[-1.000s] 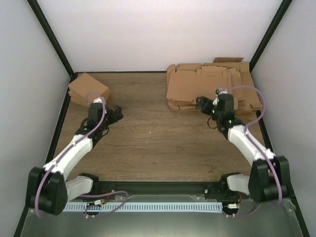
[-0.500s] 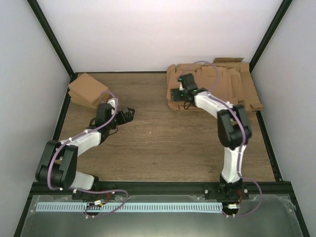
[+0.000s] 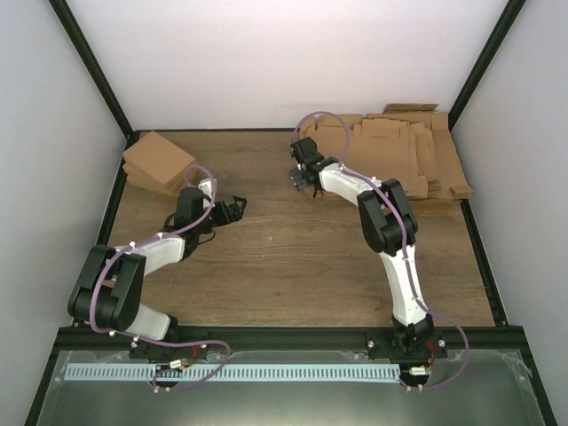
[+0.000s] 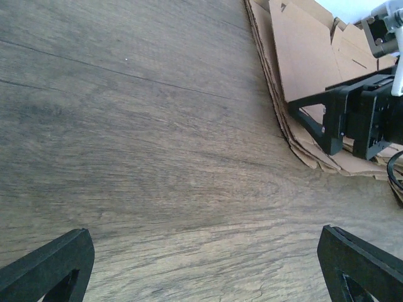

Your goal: Fold the paper box

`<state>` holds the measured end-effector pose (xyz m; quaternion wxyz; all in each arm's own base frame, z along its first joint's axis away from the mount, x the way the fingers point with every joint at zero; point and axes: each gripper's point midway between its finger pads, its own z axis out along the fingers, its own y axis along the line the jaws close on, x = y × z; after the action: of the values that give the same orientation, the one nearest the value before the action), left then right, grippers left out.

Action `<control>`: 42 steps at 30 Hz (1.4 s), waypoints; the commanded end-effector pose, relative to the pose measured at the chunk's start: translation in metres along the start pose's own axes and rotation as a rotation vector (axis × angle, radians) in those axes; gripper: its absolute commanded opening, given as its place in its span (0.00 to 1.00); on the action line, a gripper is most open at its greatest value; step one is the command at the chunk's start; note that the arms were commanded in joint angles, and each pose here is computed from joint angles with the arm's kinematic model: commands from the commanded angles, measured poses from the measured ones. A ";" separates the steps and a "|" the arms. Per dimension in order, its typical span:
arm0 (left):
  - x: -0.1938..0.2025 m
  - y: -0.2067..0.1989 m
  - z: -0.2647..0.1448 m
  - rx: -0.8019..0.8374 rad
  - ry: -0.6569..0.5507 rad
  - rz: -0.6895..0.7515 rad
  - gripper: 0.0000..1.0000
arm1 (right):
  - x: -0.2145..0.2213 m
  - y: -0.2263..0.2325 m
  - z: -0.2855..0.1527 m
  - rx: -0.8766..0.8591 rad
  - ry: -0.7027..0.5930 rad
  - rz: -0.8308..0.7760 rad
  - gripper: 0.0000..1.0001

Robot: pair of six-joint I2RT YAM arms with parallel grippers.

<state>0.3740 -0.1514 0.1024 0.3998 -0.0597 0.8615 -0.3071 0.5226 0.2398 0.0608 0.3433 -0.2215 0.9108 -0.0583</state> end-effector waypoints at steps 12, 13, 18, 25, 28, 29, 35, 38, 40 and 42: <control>-0.009 -0.009 0.000 0.025 -0.023 0.041 1.00 | -0.023 0.003 0.007 0.093 -0.020 -0.179 0.56; -0.009 -0.009 0.000 0.023 -0.023 0.042 1.00 | -0.024 0.004 0.006 0.093 -0.020 -0.182 0.54; -0.009 -0.010 0.000 0.026 -0.020 0.045 1.00 | -0.024 0.019 0.002 0.070 -0.030 -0.222 0.62; -0.010 -0.008 -0.001 0.012 -0.018 0.045 1.00 | -0.021 0.005 0.010 0.192 -0.004 -0.235 0.59; -0.011 -0.009 -0.001 0.013 -0.020 0.046 1.00 | -0.016 -0.002 0.013 0.240 0.015 -0.246 0.58; -0.012 -0.010 -0.001 0.014 -0.022 0.046 1.00 | -0.015 -0.002 0.014 0.244 0.020 -0.251 0.58; -0.013 -0.008 -0.002 0.002 -0.025 0.046 1.00 | -0.014 -0.006 0.013 0.267 0.021 -0.246 0.51; -0.012 -0.008 -0.002 0.002 -0.024 0.046 1.00 | -0.020 -0.011 0.008 0.287 0.004 -0.237 0.35; -0.012 -0.008 -0.002 0.003 -0.024 0.047 1.00 | -0.026 -0.014 0.001 0.296 -0.019 -0.226 0.22; -0.013 -0.008 -0.002 0.002 -0.025 0.048 1.00 | -0.033 -0.016 -0.008 0.289 -0.053 -0.213 0.09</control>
<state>0.3735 -0.1499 0.1001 0.3964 -0.0544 0.8672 -0.2966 0.5381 0.2371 0.0558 0.3439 -0.2872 0.8673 -0.2167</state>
